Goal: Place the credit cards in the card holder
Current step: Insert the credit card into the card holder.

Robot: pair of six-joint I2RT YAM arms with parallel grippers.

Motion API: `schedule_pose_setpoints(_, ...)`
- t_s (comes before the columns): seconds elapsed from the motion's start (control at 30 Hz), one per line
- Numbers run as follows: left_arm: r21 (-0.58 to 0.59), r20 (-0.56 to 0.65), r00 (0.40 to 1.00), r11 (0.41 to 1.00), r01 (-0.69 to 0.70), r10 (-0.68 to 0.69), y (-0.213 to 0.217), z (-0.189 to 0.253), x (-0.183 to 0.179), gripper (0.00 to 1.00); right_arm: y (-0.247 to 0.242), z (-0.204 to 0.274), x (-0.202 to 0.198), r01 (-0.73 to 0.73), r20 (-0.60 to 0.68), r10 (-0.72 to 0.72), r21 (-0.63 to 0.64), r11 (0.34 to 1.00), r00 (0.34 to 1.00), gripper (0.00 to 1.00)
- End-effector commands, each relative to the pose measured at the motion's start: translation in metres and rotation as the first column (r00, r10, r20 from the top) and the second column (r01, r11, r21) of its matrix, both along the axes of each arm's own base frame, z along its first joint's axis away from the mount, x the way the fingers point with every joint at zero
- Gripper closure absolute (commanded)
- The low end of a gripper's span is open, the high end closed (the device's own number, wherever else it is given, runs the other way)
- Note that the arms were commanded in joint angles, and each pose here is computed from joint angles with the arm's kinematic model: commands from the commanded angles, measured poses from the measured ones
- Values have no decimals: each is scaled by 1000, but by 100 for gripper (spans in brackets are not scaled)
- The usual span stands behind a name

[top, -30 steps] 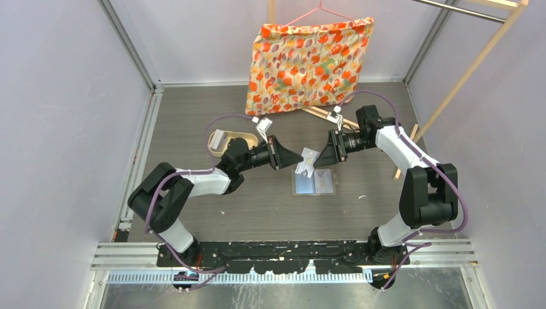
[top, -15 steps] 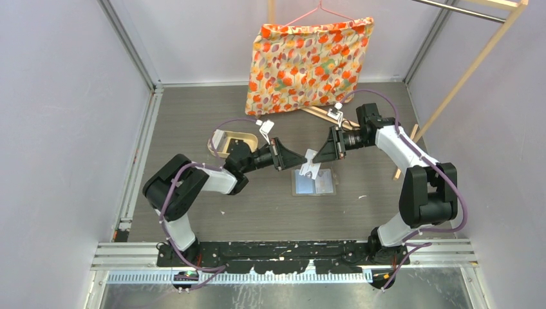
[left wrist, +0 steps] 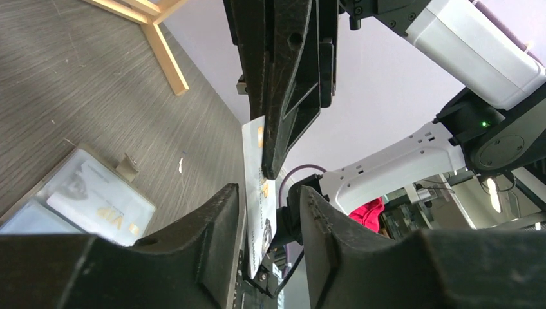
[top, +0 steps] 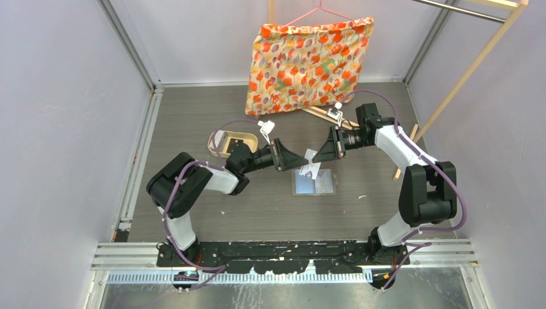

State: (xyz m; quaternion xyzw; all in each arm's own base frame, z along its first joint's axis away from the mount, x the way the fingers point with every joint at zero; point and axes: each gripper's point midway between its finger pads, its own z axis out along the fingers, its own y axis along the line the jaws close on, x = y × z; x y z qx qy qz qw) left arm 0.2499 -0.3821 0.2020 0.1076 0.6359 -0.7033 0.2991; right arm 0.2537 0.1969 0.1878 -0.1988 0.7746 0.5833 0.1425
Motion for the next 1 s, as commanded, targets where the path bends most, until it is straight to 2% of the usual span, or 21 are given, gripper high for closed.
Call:
schedule_pose_setpoints(0.0,-43,72,997,998,44,-41,2,18,-12,57,0,7,5,0,25,-1,22,1000,1000,99)
schedule_pose_setpoints(0.13,-34,58,996,997,69,-67,1,14,-16,56,0,6,5,-1,25,1,22,1000,1000,99)
schedule_pose_setpoints(0.23,-32,47,996,996,80,-79,0,12,-16,60,0,6,4,-4,31,3,22,1000,1000,99)
schedule_pose_setpoints(0.33,-33,36,995,995,92,-91,-2,11,-17,71,0,5,4,-8,38,7,20,1000,999,99)
schedule_pose_setpoints(0.37,-32,31,995,995,95,-93,-3,10,-16,77,0,5,3,-8,39,8,19,1000,999,99)
schedule_pose_setpoints(0.43,-31,22,995,995,95,-95,-3,9,-16,98,-1,4,3,-11,46,10,13,1000,999,99)
schedule_pose_setpoints(0.47,-30,18,996,995,90,-90,-2,8,-16,100,-2,3,3,-11,53,11,7,1000,999,99)
schedule_pose_setpoints(0.5,-31,20,997,996,78,-78,-1,8,-15,100,-3,2,3,-11,64,12,-7,1000,998,92)
schedule_pose_setpoints(0.6,-2,16,1000,1000,27,-27,5,2,-13,100,-11,2,6,2,105,4,-62,998,994,58)
schedule_pose_setpoints(0.67,28,8,1000,1000,-7,7,10,-6,-13,100,-24,2,7,16,138,0,-118,993,990,43)
schedule_pose_setpoints(0.8,51,-7,997,996,-77,78,18,-17,-9,100,-61,-1,25,148,224,-95,-234,961,970,34)
schedule_pose_setpoints(0.9,76,-53,990,989,-125,129,20,-30,-1,100,-74,-9,26,206,272,-125,-293,934,954,35)
schedule_pose_setpoints(0.97,91,-83,983,983,-157,165,18,-39,5,100,-77,-16,25,223,289,-130,-317,922,948,39)
